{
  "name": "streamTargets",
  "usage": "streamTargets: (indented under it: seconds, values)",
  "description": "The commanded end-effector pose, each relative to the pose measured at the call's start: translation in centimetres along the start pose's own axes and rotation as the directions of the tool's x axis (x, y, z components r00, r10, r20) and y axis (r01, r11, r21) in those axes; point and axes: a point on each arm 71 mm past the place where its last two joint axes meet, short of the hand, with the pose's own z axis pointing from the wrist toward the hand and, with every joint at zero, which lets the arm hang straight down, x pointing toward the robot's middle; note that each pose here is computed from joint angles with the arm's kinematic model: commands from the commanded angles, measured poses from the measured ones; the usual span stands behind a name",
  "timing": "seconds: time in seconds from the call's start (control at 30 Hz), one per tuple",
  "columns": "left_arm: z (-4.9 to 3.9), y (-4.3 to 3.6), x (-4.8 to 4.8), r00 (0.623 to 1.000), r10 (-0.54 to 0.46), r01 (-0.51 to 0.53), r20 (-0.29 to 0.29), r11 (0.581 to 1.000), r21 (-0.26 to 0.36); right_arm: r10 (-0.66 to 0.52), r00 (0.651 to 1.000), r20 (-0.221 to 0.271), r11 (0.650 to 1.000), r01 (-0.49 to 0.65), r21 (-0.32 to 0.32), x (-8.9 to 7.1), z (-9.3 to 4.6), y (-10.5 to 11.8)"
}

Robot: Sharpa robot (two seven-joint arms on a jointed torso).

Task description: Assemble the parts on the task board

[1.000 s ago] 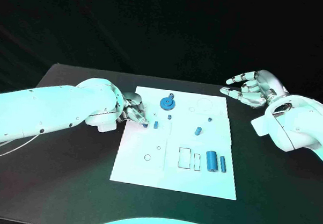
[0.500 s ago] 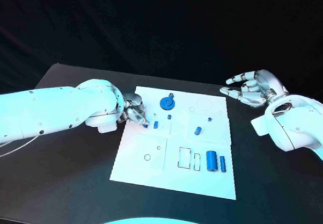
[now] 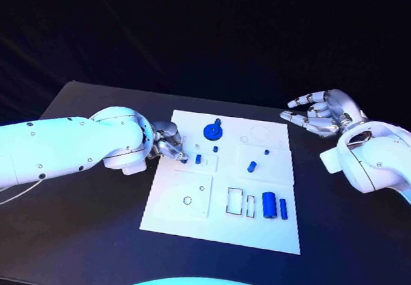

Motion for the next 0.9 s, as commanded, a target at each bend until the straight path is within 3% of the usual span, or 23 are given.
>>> streamTargets:
  seconds: [0.03, 0.5, 0.9]
  values:
    - [-0.29, -0.26, -0.19, 0.997, -0.046, 0.044, 0.066, 0.998, 0.039, -0.007, 1.0, -0.013, 1.0, 0.007, -0.016, 0.12, -0.04, 0.08]
    - [-0.37, 0.02, -0.05, 0.993, -0.039, 0.033, 0.11, 0.998, 0.053, -0.007, 1.0, -0.016, 1.0, 0.007, -0.014, 0.23, -0.05, -0.06]
    - [0.28, -0.07, 0.25, 0.993, 0.017, -0.023, 0.118, 0.999, 0.049, -0.007, 1.0, -0.017, 1.0, 0.006, -0.012, 0.27, -0.06, -0.12]
